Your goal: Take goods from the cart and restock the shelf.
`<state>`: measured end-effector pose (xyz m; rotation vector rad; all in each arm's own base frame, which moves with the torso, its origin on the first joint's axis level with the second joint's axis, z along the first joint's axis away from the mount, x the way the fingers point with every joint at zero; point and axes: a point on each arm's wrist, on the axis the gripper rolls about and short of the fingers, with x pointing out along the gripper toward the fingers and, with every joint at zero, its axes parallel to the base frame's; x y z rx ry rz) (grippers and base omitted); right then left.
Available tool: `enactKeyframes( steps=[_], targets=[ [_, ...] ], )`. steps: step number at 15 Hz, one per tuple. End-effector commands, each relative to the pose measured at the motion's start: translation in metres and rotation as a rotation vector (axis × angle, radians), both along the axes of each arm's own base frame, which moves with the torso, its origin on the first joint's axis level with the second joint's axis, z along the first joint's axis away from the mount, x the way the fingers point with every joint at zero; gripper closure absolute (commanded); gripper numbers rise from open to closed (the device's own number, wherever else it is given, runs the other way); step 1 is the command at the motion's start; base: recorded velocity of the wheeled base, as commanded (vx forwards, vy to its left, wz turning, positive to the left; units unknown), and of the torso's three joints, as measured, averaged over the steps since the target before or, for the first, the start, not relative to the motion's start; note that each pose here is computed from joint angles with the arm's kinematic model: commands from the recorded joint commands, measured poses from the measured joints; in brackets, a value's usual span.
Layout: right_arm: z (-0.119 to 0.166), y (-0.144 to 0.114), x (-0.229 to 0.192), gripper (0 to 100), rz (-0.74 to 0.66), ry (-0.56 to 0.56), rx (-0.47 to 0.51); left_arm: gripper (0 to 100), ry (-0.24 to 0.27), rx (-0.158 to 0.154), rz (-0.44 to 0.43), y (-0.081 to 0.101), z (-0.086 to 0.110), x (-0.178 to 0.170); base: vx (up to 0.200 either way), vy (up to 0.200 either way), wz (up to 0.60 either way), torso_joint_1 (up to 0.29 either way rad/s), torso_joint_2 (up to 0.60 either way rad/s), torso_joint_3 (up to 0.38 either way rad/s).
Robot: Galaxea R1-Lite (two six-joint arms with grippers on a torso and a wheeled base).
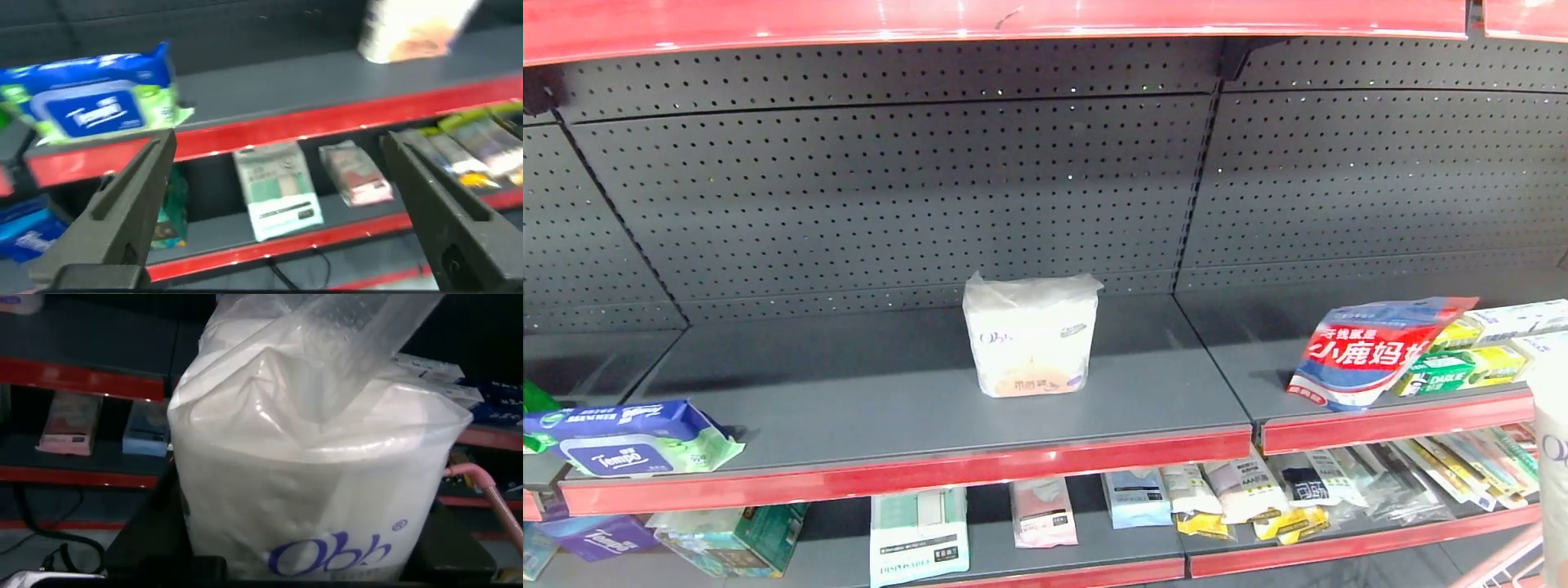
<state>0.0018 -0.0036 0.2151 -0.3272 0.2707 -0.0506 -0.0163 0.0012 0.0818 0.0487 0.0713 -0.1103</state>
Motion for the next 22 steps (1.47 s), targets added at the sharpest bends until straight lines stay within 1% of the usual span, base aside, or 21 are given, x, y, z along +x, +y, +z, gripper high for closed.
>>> enactKeyframes(
  steps=[1, 2, 3, 4, 5, 6, 7, 8, 9, 10, 11, 12, 13, 14, 15, 16, 18, 19, 20, 21, 22],
  targets=[
    [-0.001, 0.0, -0.007, 100, 0.011, -0.043, 0.007, 0, 0.071, -0.045, -0.011, -0.002, 0.066, 0.024, 0.0, 0.0, 0.0, 0.0, 0.0, 0.0],
    [-0.002, 0.0, -0.007, 100, 0.009, -0.038, 0.009, 0, 0.138, -0.132, 0.031, -0.005, 0.095, 0.05, 0.0, 0.0, 0.0, 0.0, 0.0, 0.0],
    [-0.003, 0.0, -0.008, 100, 0.005, -0.037, 0.008, 0, 0.166, -0.119, 0.048, -0.005, 0.1, 0.061, 0.0, 0.0, 0.0, 0.0, 0.0, 0.0],
    [-0.006, -0.001, -0.014, 100, -0.003, -0.062, 0.012, 0, 0.253, -0.047, 0.083, -0.008, 0.107, 0.098, 0.0, 0.0, 0.0, 0.0, 0.0, 0.0],
    [-0.007, -0.001, -0.017, 100, -0.008, -0.073, 0.021, 0, 0.265, -0.046, 0.1, -0.008, 0.109, 0.121, 0.0, 0.0, 0.0, 0.0, 0.0, 0.0],
    [-0.007, -0.001, -0.018, 100, -0.013, -0.079, 0.035, 0, 0.26, -0.039, 0.092, -0.01, 0.106, 0.146, 0.0, 0.0, 0.0, 0.0, 0.0, 0.0],
    [-0.007, -0.001, -0.018, 100, -0.019, -0.081, 0.055, 0, 0.252, -0.021, 0.078, -0.012, 0.103, 0.168, 0.0, 0.0, 0.0, 0.0, 0.0, 0.0],
    [-0.009, -0.001, -0.018, 100, -0.032, -0.082, 0.093, 0, 0.226, 0.03, 0.005, -0.016, 0.1, 0.196, 0.0, 0.0, 0.0, 0.0, 0.0, 0.0],
    [-0.013, -0.001, -0.017, 100, -0.066, -0.07, 0.084, 0, 0.254, 0.087, -0.096, -0.018, 0.095, 0.21, 0.0, 0.0, 0.0, 0.0, 0.0, 0.0],
    [-0.016, -0.002, -0.016, 100, -0.089, -0.062, 0.073, 0, 0.279, 0.116, -0.213, -0.021, 0.088, 0.221, 0.0, 0.0, 0.0, 0.0, 0.0, 0.0],
    [-0.015, -0.002, -0.017, 100, -0.084, -0.065, 0.061, 0, 0.285, 0.135, -0.325, -0.024, 0.084, 0.23, 0.0, 0.0, 0.0, 0.0, 0.0, 0.0],
    [-0.014, -0.002, -0.016, 100, -0.091, -0.062, 0.049, 0, 0.294, 0.124, -0.447, -0.028, 0.08, 0.243, 0.0, 0.0, 0.0, 0.0, 0.0, 0.0],
    [-0.013, -0.002, -0.016, 100, -0.092, -0.062, 0.048, 0, 0.291, 0.122, -0.465, -0.028, 0.079, 0.246, 0.0, 0.0, 0.0, 0.0, 0.0, 0.0],
    [-0.014, -0.002, -0.015, 100, -0.096, -0.055, 0.045, 0, 0.288, 0.09, -0.591, -0.029, 0.076, 0.265, 0.0, 0.0, 0.0, 0.0, 0.0, 0.0],
    [-0.016, -0.002, -0.014, 100, -0.096, -0.043, 0.04, 0, 0.282, 0.073, -0.704, -0.029, 0.069, 0.288, 0.0, 0.0, 0.0, 0.0, 0.0, 0.0],
    [-0.018, -0.002, -0.014, 100, -0.097, -0.032, 0.036, 0, 0.262, 0.074, -0.772, -0.031, 0.067, 0.304, 0.0, 0.0, 0.0, 0.0, 0.0, 0.0],
    [-0.02, -0.002, -0.011, 100, -0.1, -0.014, 0.033, 0, 0.23, 0.075, -0.871, -0.034, 0.06, 0.33, 0.0, 0.0, 0.0, 0.0, 0.0, 0.0],
    [-0.019, -0.002, -0.011, 100, -0.098, -0.011, 0.032, 0, 0.22, 0.082, -0.893, -0.034, 0.056, 0.339, 0.0, 0.0, 0.0, 0.0, 0.0, 0.0],
    [-0.019, -0.002, -0.009, 100, -0.095, -0.005, 0.032, 0, 0.207, 0.092, -0.941, -0.036, 0.047, 0.351, 0.0, 0.0, 0.0, 0.0, 0.0, 0.0],
    [-0.019, -0.002, -0.009, 100, -0.095, -0.005, 0.032, 0, 0.207, 0.092, -0.941, -0.036, 0.047, 0.351, 0.0, 0.0, 0.0, 0.0, 0.0, 0.0],
    [-0.018, -0.002, -0.006, 100, -0.097, 0.008, 0.03, 0, 0.202, 0.07, -1.013, -0.037, 0.036, 0.362, 0.0, 0.0, 0.0, 0.0, 0.0, 0.0]
  ],
)
